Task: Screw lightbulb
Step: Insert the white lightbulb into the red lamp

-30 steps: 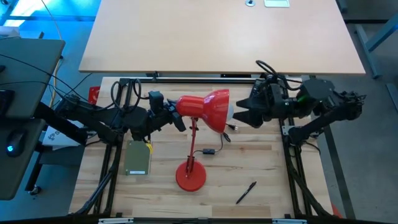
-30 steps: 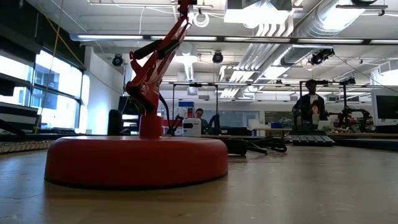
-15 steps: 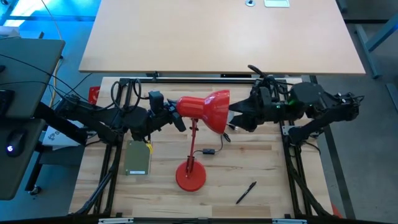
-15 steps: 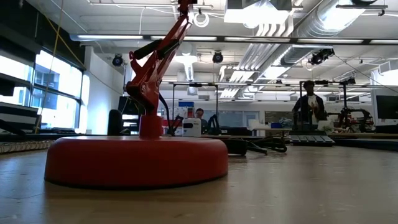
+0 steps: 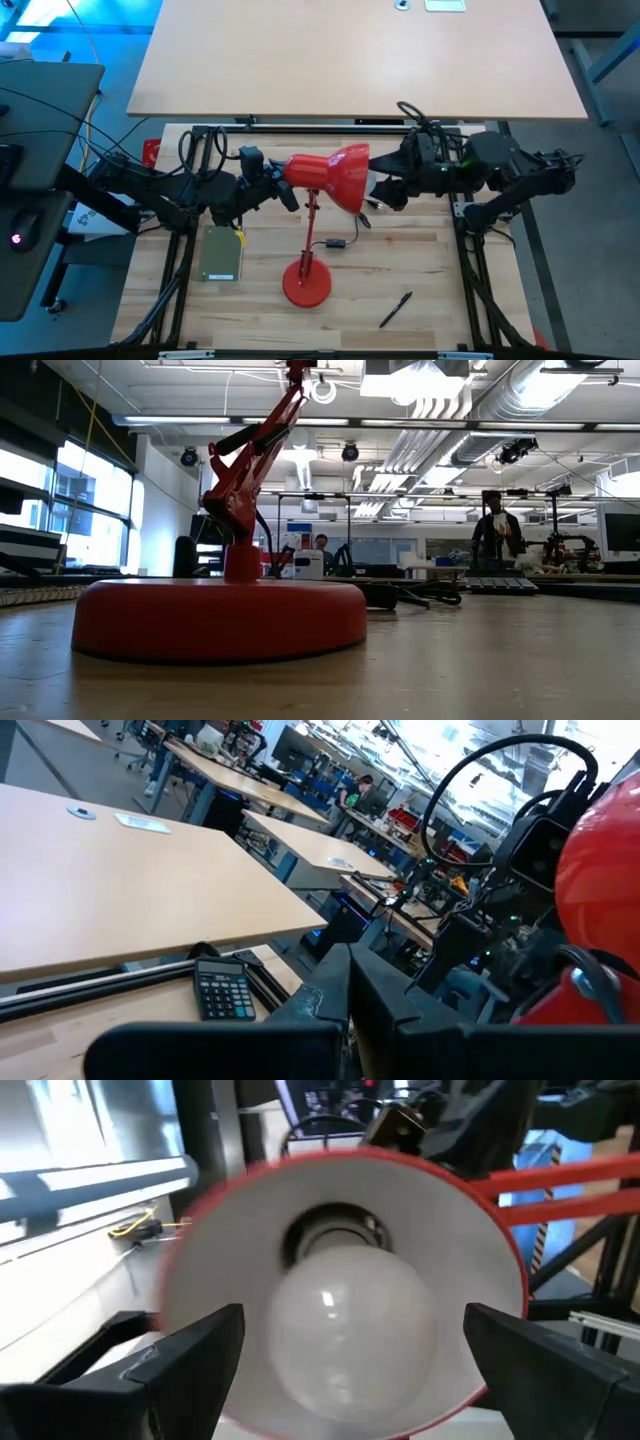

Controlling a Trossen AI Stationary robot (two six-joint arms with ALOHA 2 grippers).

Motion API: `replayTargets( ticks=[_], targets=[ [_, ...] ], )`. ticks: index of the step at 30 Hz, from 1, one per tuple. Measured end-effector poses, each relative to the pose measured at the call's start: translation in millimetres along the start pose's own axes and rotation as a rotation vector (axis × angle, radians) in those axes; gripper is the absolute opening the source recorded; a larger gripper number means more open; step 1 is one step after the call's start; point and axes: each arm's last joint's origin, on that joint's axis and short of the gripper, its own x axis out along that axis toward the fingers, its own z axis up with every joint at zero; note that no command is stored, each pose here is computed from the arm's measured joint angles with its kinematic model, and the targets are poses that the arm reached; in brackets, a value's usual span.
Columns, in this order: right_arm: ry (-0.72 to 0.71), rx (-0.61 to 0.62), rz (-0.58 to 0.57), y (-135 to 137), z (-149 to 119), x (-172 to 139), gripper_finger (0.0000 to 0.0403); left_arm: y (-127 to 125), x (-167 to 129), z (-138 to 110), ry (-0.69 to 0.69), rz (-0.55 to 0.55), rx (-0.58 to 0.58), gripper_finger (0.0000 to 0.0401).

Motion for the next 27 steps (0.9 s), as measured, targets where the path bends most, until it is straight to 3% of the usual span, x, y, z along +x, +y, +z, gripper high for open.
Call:
replayTargets(
  ticks=[6,17,27],
  targets=[
    [0.037,0.019,0.009,-3.0,-2.2,8.3,0.0371,0.2,0.3,0.1,-0.001,0.002,0.011,0.0000],
    [0.015,-0.057,0.057,1.6,-1.6,8.0,0.0368,0.2,0.3,0.2,-0.001,0.001,0.003,0.0000],
    [0.017,-0.069,0.047,0.7,-1.7,8.1,0.0275,0.1,0.3,0.3,-0.002,0.000,-0.023,0.0000]
  ],
)
